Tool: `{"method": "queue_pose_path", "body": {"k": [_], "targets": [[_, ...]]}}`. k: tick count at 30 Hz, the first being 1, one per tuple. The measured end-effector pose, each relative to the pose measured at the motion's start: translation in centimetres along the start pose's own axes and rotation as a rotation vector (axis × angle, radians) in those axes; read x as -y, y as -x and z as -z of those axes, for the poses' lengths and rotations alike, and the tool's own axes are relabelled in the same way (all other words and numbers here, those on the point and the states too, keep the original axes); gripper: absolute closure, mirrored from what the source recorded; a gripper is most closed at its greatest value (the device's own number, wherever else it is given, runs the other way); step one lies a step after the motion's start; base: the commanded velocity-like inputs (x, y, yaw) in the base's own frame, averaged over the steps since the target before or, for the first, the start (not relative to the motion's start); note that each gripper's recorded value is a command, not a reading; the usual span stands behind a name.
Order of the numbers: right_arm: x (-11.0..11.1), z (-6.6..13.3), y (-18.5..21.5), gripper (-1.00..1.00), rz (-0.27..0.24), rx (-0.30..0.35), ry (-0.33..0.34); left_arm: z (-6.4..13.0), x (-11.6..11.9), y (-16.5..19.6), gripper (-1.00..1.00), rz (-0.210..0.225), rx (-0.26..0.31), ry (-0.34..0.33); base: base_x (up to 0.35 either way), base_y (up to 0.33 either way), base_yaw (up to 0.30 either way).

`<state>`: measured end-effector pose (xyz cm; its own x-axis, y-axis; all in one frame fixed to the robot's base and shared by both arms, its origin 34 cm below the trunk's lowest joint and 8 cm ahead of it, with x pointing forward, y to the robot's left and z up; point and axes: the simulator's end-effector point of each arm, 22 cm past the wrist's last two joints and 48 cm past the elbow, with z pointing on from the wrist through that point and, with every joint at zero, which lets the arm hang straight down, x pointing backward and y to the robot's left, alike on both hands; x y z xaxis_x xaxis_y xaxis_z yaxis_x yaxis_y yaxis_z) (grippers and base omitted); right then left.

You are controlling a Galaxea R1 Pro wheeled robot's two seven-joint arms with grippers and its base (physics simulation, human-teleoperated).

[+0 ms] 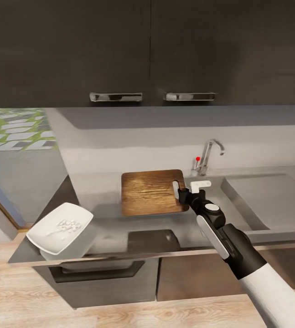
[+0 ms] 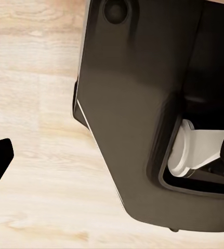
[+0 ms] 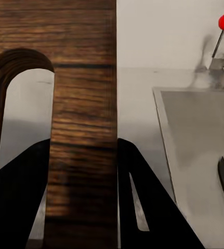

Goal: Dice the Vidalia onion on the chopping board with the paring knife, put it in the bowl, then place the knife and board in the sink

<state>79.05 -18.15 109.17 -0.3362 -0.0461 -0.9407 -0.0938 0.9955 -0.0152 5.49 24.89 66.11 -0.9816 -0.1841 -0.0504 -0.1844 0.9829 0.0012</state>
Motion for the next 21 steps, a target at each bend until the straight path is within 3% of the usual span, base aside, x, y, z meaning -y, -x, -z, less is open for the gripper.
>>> {"method": "queue_pose_path", "body": {"k": [14,21], "targets": [[-0.1,-0.1,-0.2,1.0,0.0,-0.003,-0.001,0.0,0.0,0.0,-1.0,0.0,-0.001,0.0,0.0,-0.304,0.0],[0.9,-0.8,-2.4,1.0,0.006,-0.055,-0.027,0.0,0.0,0.1,-1.0,0.0,0.003,0.0,0.0,-0.191,0.0]]}}
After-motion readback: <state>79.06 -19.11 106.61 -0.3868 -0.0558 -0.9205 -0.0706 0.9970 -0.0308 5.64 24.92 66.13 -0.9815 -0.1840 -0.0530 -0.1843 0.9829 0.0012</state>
